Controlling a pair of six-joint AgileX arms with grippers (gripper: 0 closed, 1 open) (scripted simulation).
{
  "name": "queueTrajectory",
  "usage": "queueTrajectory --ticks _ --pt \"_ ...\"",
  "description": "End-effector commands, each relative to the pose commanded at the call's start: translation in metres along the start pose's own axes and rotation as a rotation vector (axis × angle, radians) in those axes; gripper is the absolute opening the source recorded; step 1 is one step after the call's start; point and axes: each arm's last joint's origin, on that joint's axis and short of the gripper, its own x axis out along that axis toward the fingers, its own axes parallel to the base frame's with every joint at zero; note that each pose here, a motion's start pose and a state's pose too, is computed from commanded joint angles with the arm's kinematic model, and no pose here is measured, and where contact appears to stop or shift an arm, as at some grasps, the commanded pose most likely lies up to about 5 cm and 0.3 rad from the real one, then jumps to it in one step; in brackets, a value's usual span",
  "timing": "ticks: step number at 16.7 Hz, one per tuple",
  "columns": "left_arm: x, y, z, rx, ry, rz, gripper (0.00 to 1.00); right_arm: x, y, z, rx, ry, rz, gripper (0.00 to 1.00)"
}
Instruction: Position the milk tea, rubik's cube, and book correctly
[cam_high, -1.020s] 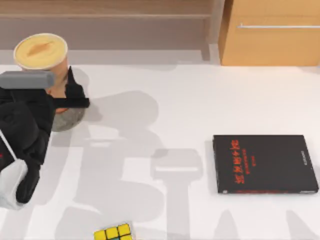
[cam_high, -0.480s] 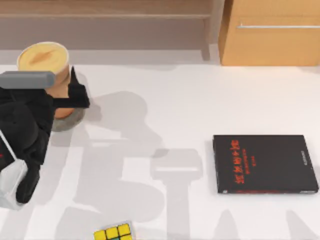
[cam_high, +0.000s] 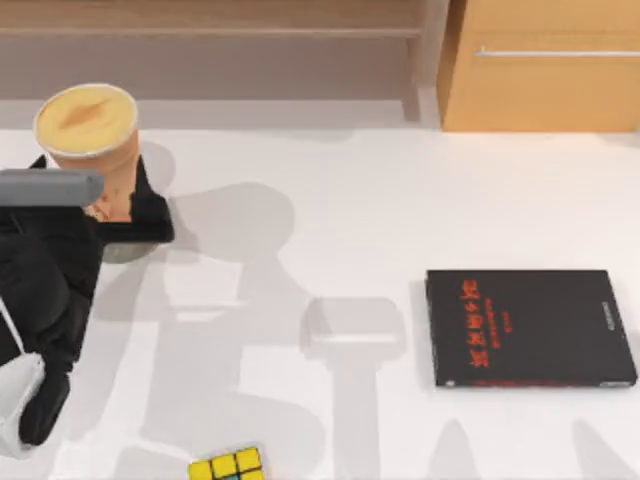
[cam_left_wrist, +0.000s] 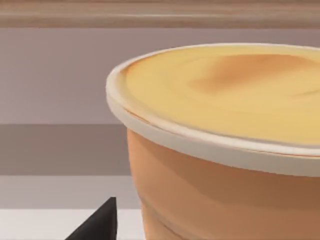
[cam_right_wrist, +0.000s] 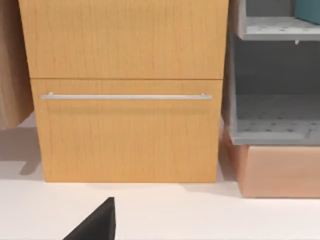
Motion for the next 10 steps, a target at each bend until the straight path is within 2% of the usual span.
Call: queueTrajectory --ticks 6,10 --pt "0.000 0.001 0.001 0.001 0.004 0.003 1.00 0.000 0.000 0.000 0.000 0.000 0.000 1.00" --pt "-0.006 0.001 0.021 0.003 0.008 0.005 1.00 0.000 0.000 0.000 0.000 0.000 0.000 1.00"
